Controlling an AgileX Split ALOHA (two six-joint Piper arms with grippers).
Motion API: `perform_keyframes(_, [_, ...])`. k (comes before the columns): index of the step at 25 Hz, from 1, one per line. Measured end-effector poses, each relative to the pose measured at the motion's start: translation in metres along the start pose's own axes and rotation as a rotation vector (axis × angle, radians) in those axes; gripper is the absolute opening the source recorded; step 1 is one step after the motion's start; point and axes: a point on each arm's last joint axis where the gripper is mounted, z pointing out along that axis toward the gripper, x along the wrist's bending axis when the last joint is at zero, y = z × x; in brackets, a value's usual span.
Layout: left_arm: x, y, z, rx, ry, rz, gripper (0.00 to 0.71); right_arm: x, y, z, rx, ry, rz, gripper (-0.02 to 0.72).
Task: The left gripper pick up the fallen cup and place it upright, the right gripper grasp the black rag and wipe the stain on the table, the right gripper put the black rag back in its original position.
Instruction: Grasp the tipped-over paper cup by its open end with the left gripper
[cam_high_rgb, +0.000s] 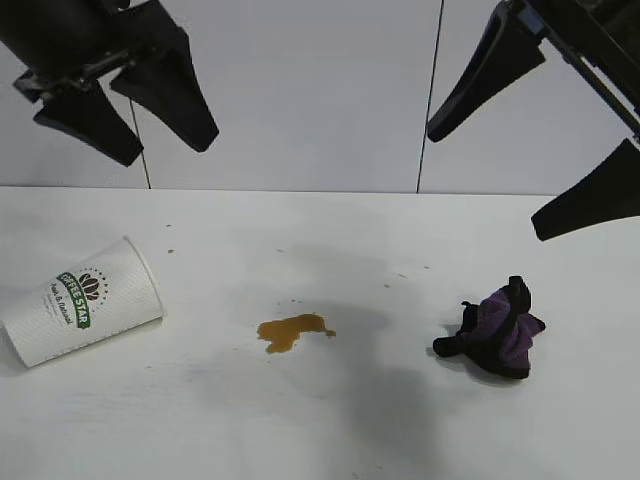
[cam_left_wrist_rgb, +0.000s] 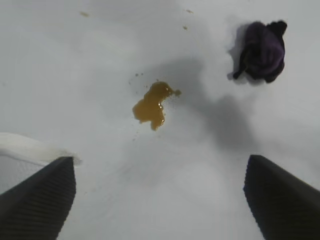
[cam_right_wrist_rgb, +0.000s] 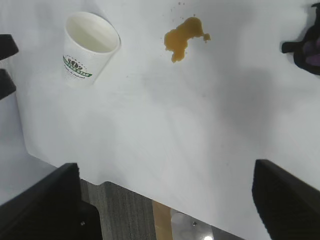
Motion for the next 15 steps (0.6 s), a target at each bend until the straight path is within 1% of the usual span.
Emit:
perform_keyframes(2, [0.002,-0.003,-0.004,0.063,0.024,0.125,0.657,0.0,0.0,0.0,0.0,0.0,0.0,0.639])
perform_keyframes(6, [0.008,-0.01,-0.006,0.161,0.081,0.263,0.657,0.0,0.0,0.0,0.0,0.0,0.0,0.639])
perform_keyframes(8, [0.011,-0.012,-0.007,0.185,0.109,0.293,0.657,0.0,0.0,0.0,0.0,0.0,0.0,0.639])
perform_keyframes(11, [0.017,-0.014,-0.002,0.222,0.129,0.312,0.657,0.0,0.0,0.0,0.0,0.0,0.0,0.639])
perform_keyframes(15, [0.021,-0.015,0.016,0.288,0.142,0.349,0.657,0.0,0.0,0.0,0.0,0.0,0.0,0.639])
